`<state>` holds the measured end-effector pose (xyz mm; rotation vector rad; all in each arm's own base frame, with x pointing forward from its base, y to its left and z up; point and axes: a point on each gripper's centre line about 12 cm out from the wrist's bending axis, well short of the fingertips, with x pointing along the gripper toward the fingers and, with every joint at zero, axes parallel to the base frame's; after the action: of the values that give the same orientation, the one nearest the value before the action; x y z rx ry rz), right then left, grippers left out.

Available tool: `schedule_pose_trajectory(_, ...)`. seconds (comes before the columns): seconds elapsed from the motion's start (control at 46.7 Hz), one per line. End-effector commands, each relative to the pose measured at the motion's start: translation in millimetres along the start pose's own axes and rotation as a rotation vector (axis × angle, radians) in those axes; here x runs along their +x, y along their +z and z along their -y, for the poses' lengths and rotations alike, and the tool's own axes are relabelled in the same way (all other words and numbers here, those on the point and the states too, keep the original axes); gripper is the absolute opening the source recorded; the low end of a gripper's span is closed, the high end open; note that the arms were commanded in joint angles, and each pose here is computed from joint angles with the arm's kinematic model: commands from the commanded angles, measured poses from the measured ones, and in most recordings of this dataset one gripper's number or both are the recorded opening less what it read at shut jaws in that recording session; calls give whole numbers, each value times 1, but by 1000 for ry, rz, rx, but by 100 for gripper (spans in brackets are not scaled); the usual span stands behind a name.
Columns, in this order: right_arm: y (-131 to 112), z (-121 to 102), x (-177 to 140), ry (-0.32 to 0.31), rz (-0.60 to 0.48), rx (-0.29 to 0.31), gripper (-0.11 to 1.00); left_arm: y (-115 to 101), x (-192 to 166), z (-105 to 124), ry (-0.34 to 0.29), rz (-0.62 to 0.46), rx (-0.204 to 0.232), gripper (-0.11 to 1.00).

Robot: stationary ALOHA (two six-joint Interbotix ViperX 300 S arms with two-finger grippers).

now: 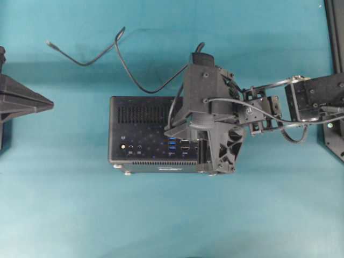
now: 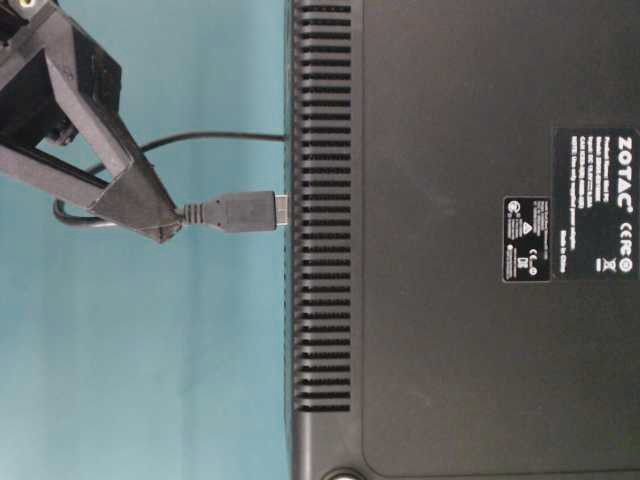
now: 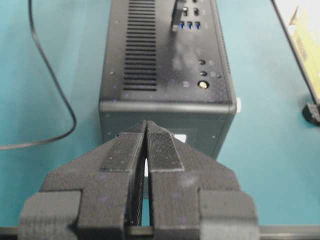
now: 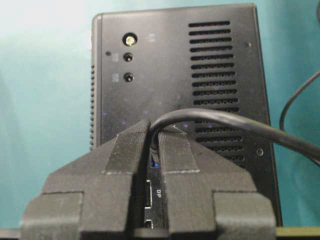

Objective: Insert the USB into the PC box with both arms.
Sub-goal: 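Push the USB plug into a blue USB port with the right gripper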

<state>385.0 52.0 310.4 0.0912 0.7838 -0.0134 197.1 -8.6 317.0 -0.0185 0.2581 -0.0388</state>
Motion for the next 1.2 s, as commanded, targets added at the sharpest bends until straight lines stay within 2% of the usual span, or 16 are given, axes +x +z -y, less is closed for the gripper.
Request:
schedule_pose_trajectory(0.0, -4, 2, 3, -7, -19, 10, 5, 7, 0, 1, -4, 23, 1, 0)
schedule_pose_trajectory(0.386, -9, 16, 9, -47, -29, 0, 5, 11, -1, 1, -5, 52, 1, 0)
schedule_pose_trajectory(0.793, -13, -14, 6, 34, -42, 5, 5, 10, -1, 1, -4, 49, 2, 0)
schedule_pose_trajectory(1.178, -8, 12, 8, -34, -31, 5, 5, 11, -1, 1, -5, 52, 1, 0)
